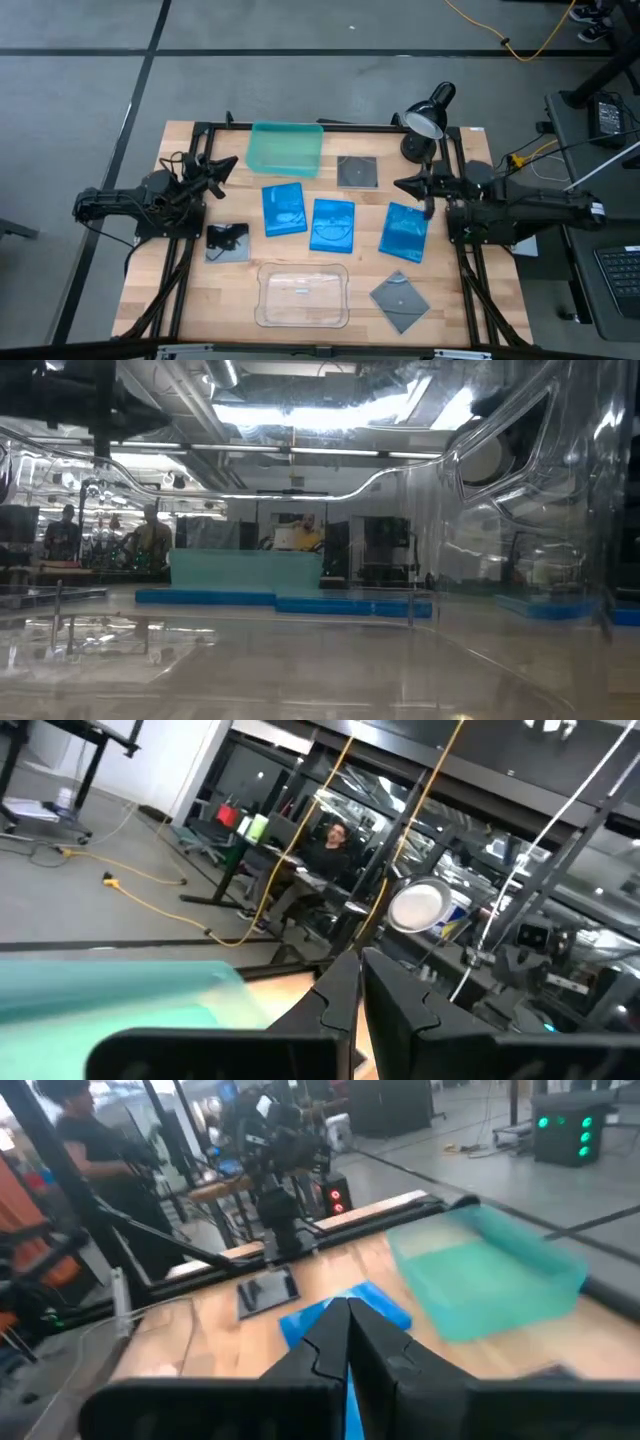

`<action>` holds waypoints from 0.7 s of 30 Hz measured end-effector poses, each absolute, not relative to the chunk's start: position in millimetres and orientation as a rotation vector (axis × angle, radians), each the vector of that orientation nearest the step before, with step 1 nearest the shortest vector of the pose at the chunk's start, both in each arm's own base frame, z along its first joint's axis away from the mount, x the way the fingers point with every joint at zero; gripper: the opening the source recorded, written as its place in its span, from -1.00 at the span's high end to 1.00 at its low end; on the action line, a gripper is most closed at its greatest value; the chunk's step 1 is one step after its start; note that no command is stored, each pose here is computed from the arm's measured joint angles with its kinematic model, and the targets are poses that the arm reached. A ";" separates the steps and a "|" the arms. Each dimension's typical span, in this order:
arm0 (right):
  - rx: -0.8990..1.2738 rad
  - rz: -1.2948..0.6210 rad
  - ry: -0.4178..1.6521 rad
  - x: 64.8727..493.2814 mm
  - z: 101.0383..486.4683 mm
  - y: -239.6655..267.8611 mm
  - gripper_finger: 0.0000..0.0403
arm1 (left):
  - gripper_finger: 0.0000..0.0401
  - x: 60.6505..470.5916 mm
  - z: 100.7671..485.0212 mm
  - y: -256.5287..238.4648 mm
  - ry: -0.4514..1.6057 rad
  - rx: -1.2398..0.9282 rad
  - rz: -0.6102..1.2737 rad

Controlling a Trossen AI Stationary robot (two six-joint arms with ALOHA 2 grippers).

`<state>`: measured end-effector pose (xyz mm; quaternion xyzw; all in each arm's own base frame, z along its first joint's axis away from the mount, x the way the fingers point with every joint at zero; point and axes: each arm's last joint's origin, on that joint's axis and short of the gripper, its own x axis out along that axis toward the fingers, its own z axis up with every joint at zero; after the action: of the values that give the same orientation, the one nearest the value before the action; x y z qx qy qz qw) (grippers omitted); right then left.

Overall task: Pick & place jewel cases by type
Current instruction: Put the left blue cd case into the green bin

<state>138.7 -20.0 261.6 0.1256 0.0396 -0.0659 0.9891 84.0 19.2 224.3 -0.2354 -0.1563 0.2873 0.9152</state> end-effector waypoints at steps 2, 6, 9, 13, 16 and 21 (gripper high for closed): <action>0.207 -0.137 0.112 156.0 277.2 -24.5 0.94 | 0.95 86.3 233.3 18.7 -0.310 -0.480 0.570; 0.133 -0.115 0.220 197.7 297.5 -36.4 0.94 | 0.95 96.8 246.7 17.4 -0.256 -0.516 0.511; 0.096 -0.072 0.314 233.1 300.5 -47.4 0.94 | 0.95 107.5 253.3 16.3 -0.203 -0.548 0.467; 0.043 0.006 0.423 277.0 290.9 -64.8 0.96 | 0.97 120.4 255.8 16.0 -0.129 -0.576 0.461; 0.027 0.078 0.478 307.8 277.3 -80.1 0.98 | 0.99 127.5 251.0 15.8 -0.059 -0.618 0.470; 0.036 0.139 0.574 351.5 250.7 -102.6 0.96 | 0.98 134.0 235.6 14.4 0.086 -0.694 0.466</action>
<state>351.5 -102.6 250.7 0.0179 0.2828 0.0686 0.9566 134.0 14.4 235.6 -0.3368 0.0419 0.2261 0.9131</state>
